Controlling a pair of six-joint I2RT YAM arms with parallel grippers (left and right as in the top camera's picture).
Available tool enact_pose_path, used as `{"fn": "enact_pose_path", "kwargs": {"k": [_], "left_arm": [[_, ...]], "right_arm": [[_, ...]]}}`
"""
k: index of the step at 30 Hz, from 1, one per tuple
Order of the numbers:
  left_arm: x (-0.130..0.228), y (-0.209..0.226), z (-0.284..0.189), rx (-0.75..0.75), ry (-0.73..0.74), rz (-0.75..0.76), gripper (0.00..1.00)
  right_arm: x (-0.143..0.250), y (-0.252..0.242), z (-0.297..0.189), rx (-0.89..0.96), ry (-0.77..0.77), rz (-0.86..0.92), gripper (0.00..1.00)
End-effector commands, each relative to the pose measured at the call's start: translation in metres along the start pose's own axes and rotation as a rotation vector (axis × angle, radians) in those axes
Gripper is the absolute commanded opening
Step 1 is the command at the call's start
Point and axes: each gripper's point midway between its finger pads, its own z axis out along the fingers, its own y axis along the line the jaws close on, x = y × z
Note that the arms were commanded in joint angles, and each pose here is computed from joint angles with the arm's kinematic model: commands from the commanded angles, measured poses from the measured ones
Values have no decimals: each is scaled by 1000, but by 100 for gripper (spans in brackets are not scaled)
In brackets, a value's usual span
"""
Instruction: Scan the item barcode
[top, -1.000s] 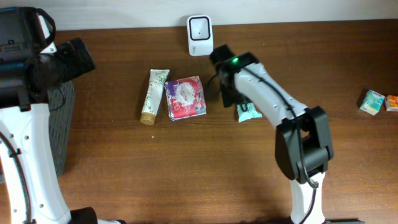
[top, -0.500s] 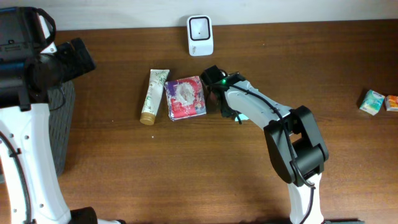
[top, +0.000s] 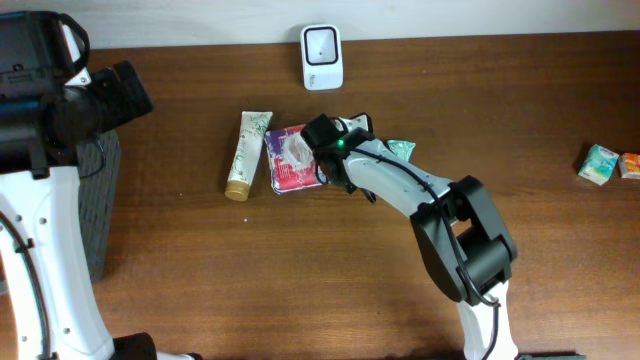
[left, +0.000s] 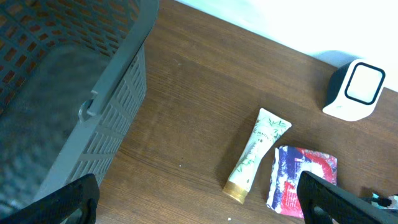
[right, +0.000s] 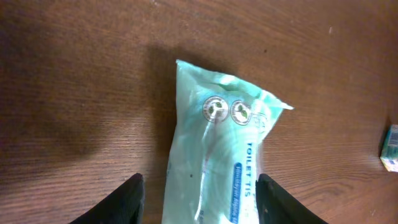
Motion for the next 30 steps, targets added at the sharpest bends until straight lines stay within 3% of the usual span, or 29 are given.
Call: {"fn": "enact_pose_path", "kwargs": {"k": [1, 8, 12, 18, 22, 24, 28, 30], "left_arm": [[-2, 1, -4, -2, -14, -12, 99], [-2, 2, -4, -3, -14, -12, 99], [-2, 2, -4, -2, -14, -12, 99], [-2, 2, -4, -2, -14, -12, 99], [-2, 2, -4, -2, -14, -12, 99], [-2, 2, -4, -2, -14, -12, 99], [-2, 2, -4, -2, -14, -12, 99], [-2, 2, -4, -2, -14, -12, 99]], "right_arm": [[25, 10, 32, 32, 85, -44, 52], [43, -28, 61, 101, 212, -36, 52], [25, -45, 49, 164, 185, -45, 56], [29, -69, 65, 180, 225, 4, 56], [30, -66, 80, 65, 262, -17, 40], [33, -62, 83, 16, 284, 5, 4], [28, -58, 72, -118, 341, 48, 4], [3, -57, 47, -328, 365, 110, 4]]}}
